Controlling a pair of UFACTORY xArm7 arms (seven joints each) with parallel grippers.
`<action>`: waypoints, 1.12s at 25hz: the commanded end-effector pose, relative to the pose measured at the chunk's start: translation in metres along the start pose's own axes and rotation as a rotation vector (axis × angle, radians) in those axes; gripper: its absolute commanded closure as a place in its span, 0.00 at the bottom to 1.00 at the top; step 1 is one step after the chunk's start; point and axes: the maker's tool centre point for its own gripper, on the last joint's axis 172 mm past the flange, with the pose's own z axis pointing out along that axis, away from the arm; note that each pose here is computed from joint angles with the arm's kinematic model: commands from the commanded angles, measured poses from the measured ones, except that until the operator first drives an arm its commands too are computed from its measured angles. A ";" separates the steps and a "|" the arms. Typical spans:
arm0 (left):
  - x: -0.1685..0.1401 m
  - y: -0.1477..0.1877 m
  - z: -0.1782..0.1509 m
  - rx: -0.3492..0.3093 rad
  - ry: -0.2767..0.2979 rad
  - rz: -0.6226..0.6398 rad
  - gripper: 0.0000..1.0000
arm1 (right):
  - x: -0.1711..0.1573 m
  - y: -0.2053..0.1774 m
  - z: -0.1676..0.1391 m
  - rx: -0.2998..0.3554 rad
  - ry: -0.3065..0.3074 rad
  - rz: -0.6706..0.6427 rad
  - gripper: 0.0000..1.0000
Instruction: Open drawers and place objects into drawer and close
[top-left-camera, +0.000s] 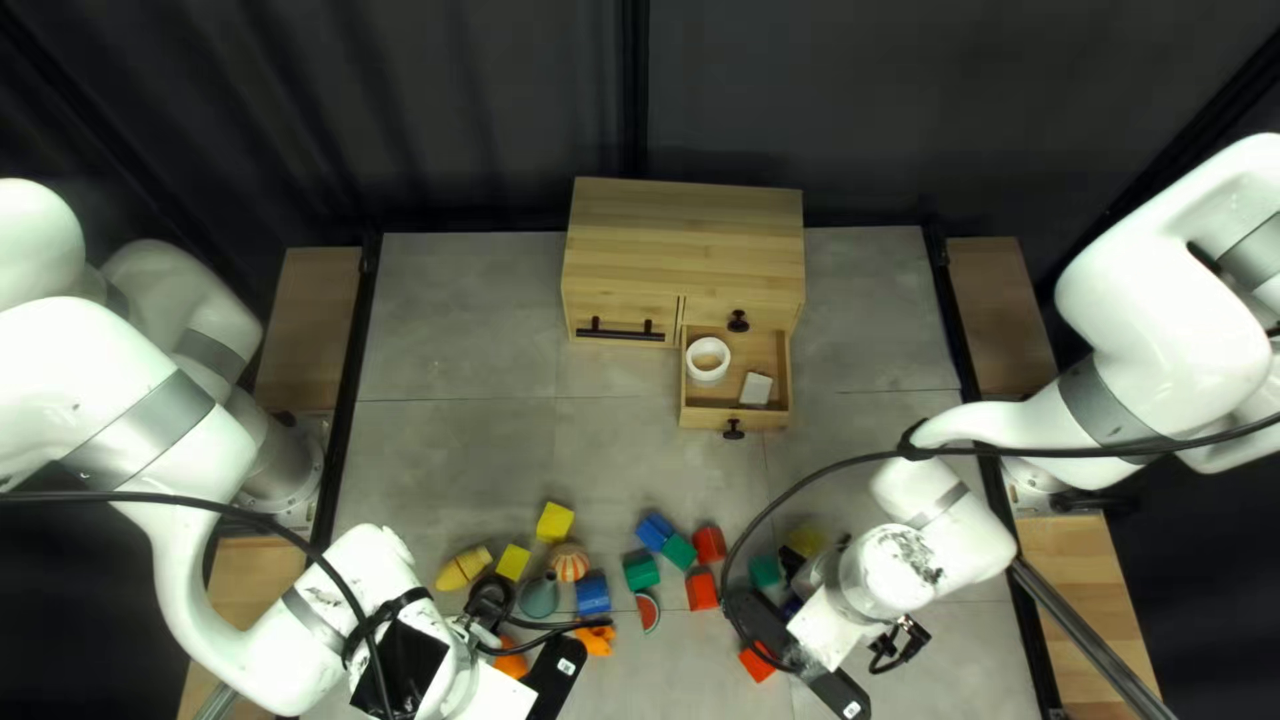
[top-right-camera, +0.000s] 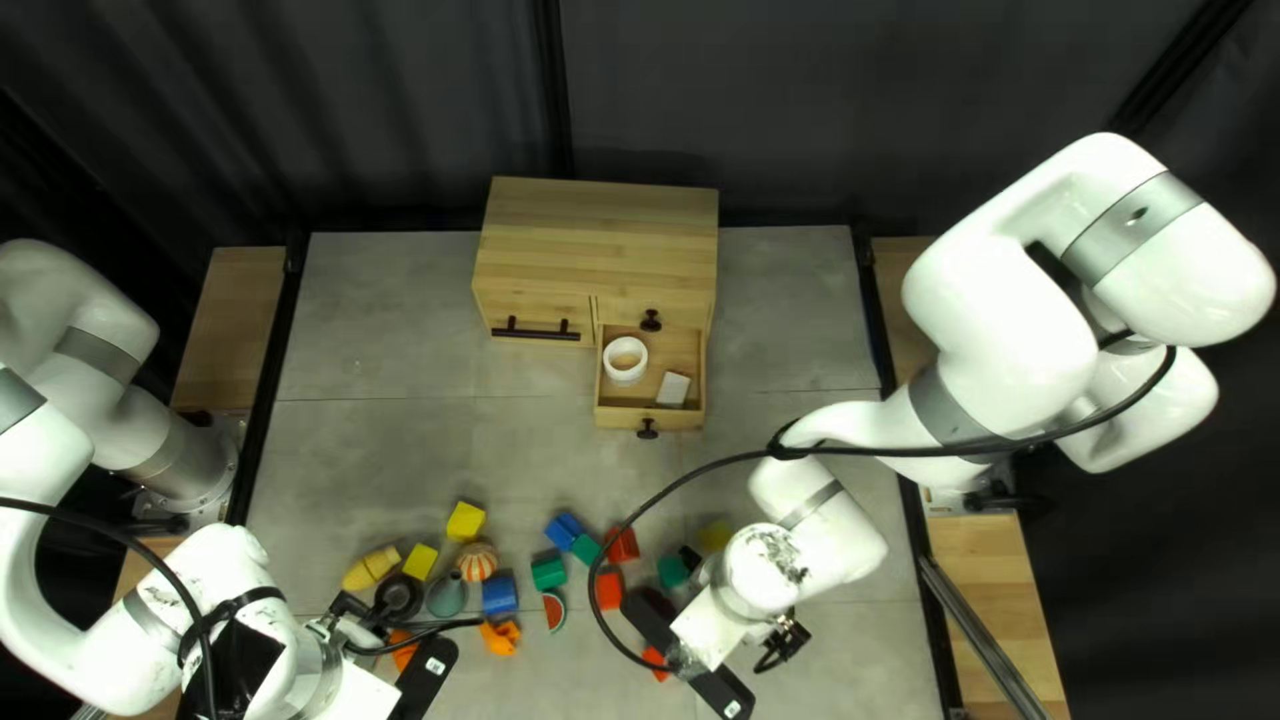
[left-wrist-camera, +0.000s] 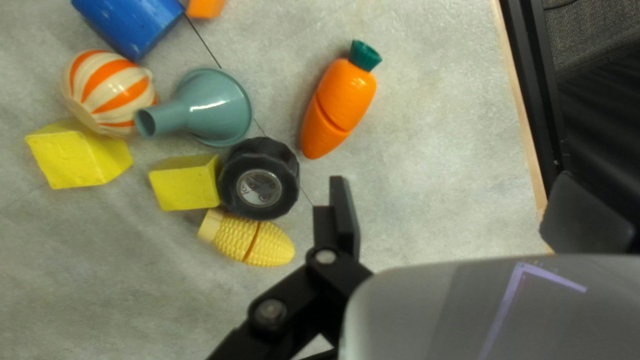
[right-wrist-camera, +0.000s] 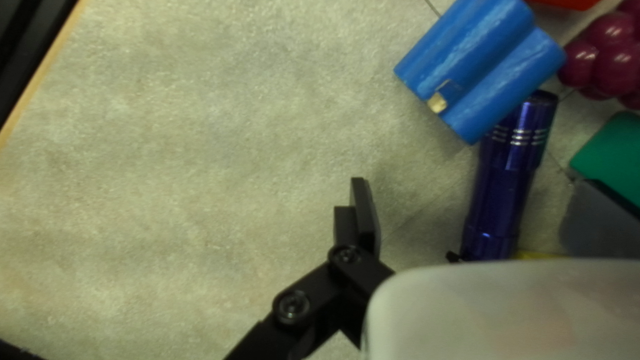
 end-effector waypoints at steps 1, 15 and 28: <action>0.000 0.000 0.000 0.000 0.000 0.000 0.00 | 0.001 0.000 0.002 0.001 -0.001 -0.001 0.06; 0.000 0.000 0.000 0.000 0.000 0.000 0.00 | -0.002 -0.005 0.000 -0.013 -0.004 0.004 0.05; 0.000 0.000 0.000 0.000 0.000 0.000 0.00 | 0.001 -0.004 0.006 -0.014 -0.001 0.005 0.95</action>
